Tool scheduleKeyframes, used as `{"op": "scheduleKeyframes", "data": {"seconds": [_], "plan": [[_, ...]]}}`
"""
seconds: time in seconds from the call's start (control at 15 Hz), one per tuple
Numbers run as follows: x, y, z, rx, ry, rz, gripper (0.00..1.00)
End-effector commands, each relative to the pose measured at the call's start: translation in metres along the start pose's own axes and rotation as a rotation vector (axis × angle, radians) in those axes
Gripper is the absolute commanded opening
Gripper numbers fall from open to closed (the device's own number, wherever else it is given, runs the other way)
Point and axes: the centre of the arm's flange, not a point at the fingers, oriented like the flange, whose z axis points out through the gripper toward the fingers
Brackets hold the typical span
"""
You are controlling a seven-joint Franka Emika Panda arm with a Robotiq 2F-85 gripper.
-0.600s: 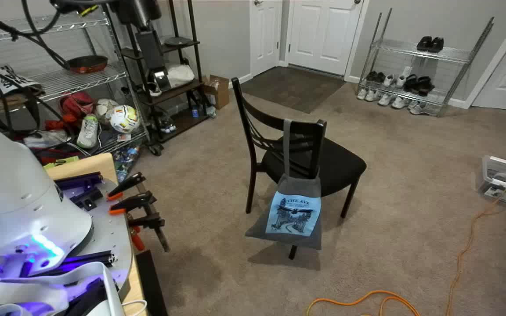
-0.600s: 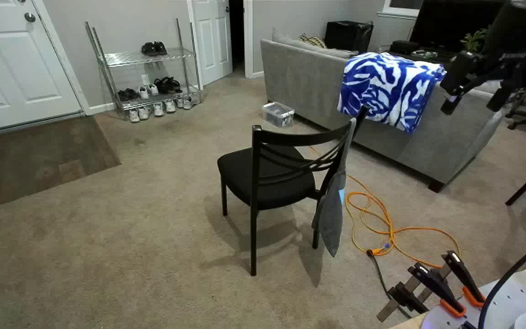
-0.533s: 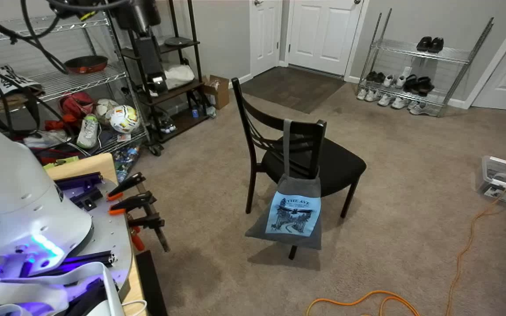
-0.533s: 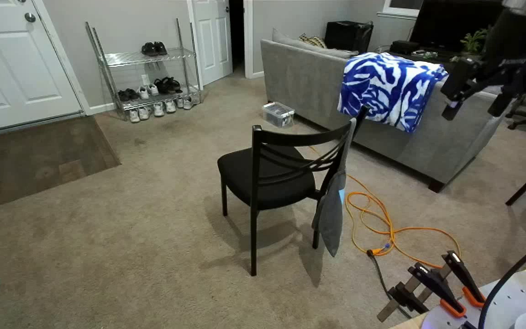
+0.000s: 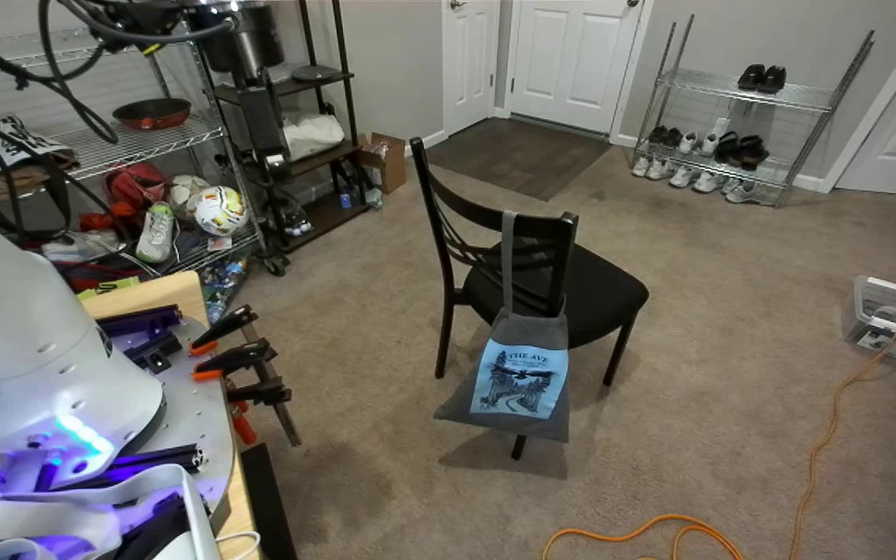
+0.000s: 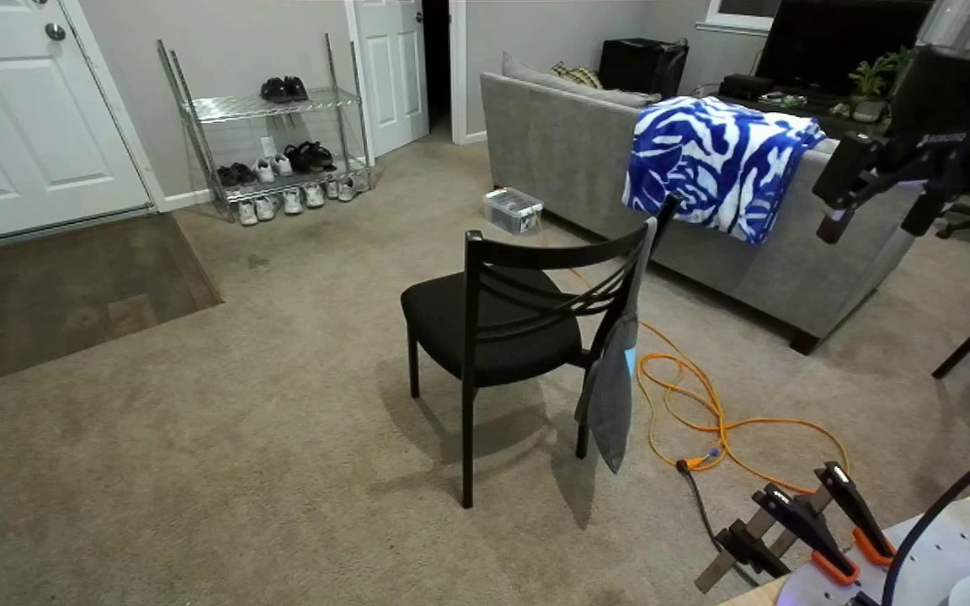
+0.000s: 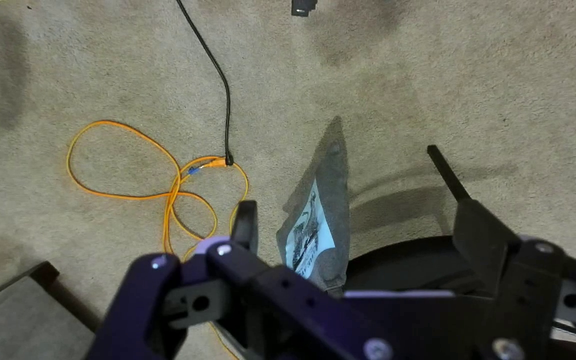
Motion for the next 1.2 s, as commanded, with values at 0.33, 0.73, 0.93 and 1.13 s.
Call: {"op": "scheduleKeyframes", "data": {"seconds": [0.33,0.73,0.93,1.13], "plan": [[0.018,-0.002,-0.004,-0.025,0.041,-0.056,1.0],[0.065,-0.052,-0.017,-0.083,0.109,-0.238,1.0],[0.058,-0.1,-0.031,-0.151,0.162,-0.36,1.0],[0.044,-0.146,-0.044,-0.201,0.217,-0.475,1.0]]}}
